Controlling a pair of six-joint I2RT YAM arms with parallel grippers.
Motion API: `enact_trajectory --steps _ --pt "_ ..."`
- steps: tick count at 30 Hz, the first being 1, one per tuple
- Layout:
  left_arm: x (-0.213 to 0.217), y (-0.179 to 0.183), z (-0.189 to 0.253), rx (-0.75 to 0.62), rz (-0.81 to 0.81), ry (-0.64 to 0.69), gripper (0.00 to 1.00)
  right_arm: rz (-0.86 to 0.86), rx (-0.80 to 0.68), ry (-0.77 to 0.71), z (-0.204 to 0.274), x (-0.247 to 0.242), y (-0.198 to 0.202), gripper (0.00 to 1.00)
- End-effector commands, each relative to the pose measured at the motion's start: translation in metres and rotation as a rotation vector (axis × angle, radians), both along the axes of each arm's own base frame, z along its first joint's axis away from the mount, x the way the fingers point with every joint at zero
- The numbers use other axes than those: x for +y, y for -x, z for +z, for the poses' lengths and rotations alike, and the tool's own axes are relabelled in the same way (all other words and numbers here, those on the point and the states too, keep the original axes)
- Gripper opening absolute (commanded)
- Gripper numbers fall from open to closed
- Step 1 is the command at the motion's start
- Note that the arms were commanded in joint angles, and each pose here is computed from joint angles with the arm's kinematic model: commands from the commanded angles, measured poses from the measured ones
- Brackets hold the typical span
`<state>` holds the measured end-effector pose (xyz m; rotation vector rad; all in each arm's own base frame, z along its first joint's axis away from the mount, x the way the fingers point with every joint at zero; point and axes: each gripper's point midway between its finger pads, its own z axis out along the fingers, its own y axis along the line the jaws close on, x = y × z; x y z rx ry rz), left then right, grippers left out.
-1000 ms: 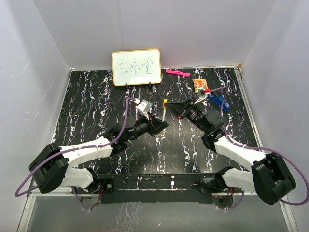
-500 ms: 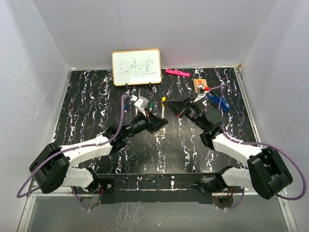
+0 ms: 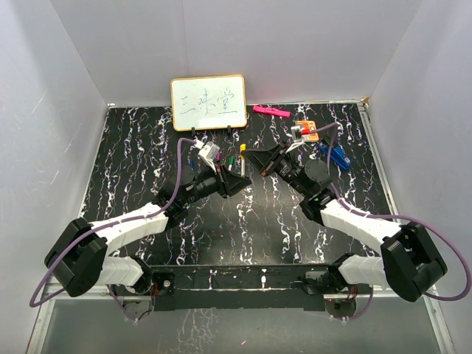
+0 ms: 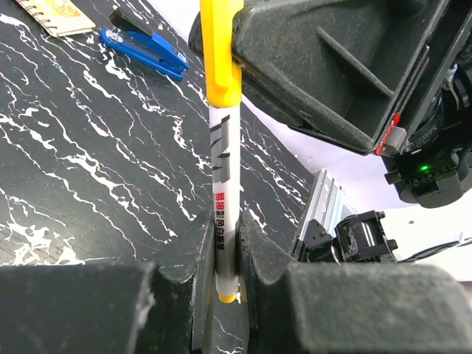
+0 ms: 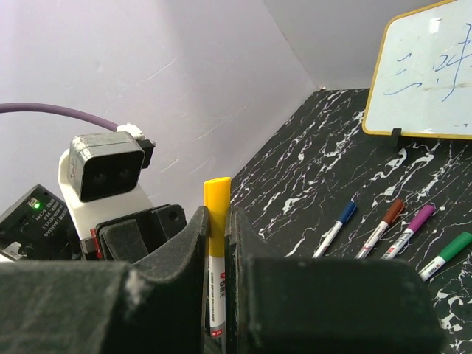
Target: Insert the pens into the pen caps
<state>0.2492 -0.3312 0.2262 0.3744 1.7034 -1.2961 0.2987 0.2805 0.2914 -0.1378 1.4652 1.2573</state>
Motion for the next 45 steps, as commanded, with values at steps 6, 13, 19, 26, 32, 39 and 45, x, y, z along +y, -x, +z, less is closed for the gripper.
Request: enact_trajectory --steps 6,13,19,26,32,39,45 --pt "0.04 -0.028 0.166 -0.383 0.184 0.319 0.0 0.25 0.285 0.282 -0.12 0.04 0.068 0.0" --pt "0.036 -0.029 0.125 -0.299 0.168 0.21 0.0 0.125 0.24 0.251 -0.09 0.034 0.045 0.0" --pt "0.032 -0.026 0.042 -0.101 0.135 0.046 0.0 -0.06 0.122 0.194 -0.032 0.019 0.015 0.19" --pt "0.046 -0.029 -0.067 0.151 0.19 -0.249 0.0 -0.265 -0.011 0.071 0.047 -0.025 0.011 0.38" --pt "0.055 -0.049 -0.111 0.273 0.274 -0.447 0.0 -0.447 0.039 0.099 0.059 -0.066 0.007 0.57" --pt "0.034 -0.087 -0.128 0.33 0.246 -0.635 0.0 -0.594 0.174 0.242 0.027 -0.089 -0.006 0.58" --pt "0.024 -0.106 -0.157 0.452 0.238 -0.765 0.0 -0.619 0.223 0.273 0.007 -0.091 -0.008 0.58"
